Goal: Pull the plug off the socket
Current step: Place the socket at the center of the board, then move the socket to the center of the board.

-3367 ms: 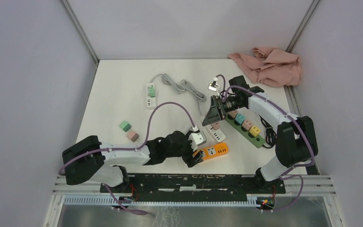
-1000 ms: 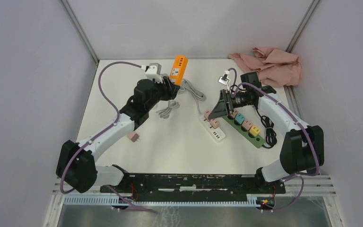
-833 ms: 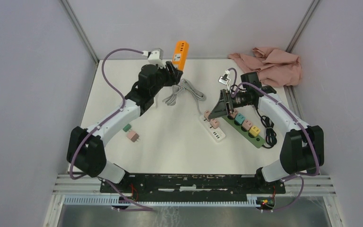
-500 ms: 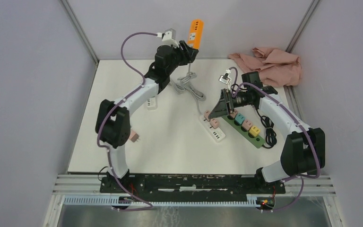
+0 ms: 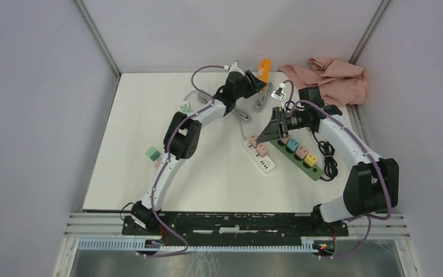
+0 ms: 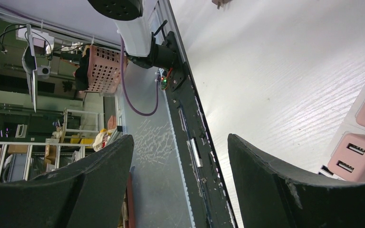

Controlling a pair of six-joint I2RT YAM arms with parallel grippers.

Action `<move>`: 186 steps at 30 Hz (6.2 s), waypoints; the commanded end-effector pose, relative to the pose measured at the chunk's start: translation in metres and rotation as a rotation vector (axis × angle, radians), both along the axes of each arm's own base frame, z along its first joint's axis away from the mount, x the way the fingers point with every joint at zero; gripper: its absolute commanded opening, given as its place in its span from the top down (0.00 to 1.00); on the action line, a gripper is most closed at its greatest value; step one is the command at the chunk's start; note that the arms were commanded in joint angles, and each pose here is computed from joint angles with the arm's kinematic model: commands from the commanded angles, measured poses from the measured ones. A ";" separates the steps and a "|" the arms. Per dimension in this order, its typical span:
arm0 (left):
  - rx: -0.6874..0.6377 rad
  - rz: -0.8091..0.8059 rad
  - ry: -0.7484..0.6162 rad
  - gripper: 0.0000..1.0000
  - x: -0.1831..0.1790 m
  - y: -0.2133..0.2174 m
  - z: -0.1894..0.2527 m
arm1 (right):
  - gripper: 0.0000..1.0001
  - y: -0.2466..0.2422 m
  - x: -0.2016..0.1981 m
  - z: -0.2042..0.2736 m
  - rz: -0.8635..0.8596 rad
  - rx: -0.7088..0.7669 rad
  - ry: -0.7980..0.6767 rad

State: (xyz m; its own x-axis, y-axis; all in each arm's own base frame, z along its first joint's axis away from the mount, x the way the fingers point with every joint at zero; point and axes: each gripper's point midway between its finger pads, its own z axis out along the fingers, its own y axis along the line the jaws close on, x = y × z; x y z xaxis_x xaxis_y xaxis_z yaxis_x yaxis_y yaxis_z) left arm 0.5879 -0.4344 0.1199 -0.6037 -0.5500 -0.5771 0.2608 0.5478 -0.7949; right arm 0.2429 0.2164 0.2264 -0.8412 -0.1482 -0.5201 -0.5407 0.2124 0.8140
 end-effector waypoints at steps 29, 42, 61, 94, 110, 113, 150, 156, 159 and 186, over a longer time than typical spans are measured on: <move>0.397 0.033 -0.376 0.06 -0.139 0.080 0.177 | 0.22 -0.008 -0.002 0.025 -0.010 0.014 -0.149; 0.245 -0.118 -0.442 0.01 -0.331 0.168 0.161 | 0.21 -0.025 -0.010 0.029 -0.051 -0.126 -0.426; 0.716 -0.078 -0.533 0.01 -0.364 0.261 0.184 | 0.10 -0.029 0.004 0.043 -0.017 -0.309 -0.761; 0.971 -0.034 -0.392 0.00 -0.303 0.283 0.083 | 0.00 -0.013 0.054 -0.086 -0.094 -0.770 -0.663; 0.963 -0.029 -0.416 0.00 -0.305 0.284 0.088 | 0.00 -0.006 0.057 -0.162 0.010 -1.008 -0.562; 0.959 -0.028 -0.420 0.00 -0.305 0.284 0.089 | 0.01 -0.008 0.058 -0.169 0.013 -1.033 -0.549; 0.954 -0.013 -0.449 0.00 -0.307 0.286 0.096 | 0.83 0.030 -0.048 -0.161 0.658 -0.735 -0.726; 0.959 -0.006 -0.450 0.00 -0.307 0.288 0.096 | 0.80 0.039 -0.075 -0.173 0.842 -0.720 -0.867; 0.962 -0.006 -0.450 0.00 -0.306 0.288 0.095 | 0.71 0.039 -0.087 -0.176 0.934 -0.698 -0.915; 0.949 -0.054 -0.458 0.01 -0.308 0.279 0.088 | 0.18 0.024 -0.091 -0.110 0.803 -0.473 -0.878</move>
State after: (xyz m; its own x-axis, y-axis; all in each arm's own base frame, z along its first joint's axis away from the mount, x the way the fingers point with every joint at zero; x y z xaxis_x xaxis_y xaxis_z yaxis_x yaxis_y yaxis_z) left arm 0.2750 -0.1510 0.1975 -0.2904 0.2531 -0.9228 0.4480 0.8881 0.1026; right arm 0.1597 0.2313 0.0839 0.1694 -0.8474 -0.5031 -0.9749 -0.2188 0.0402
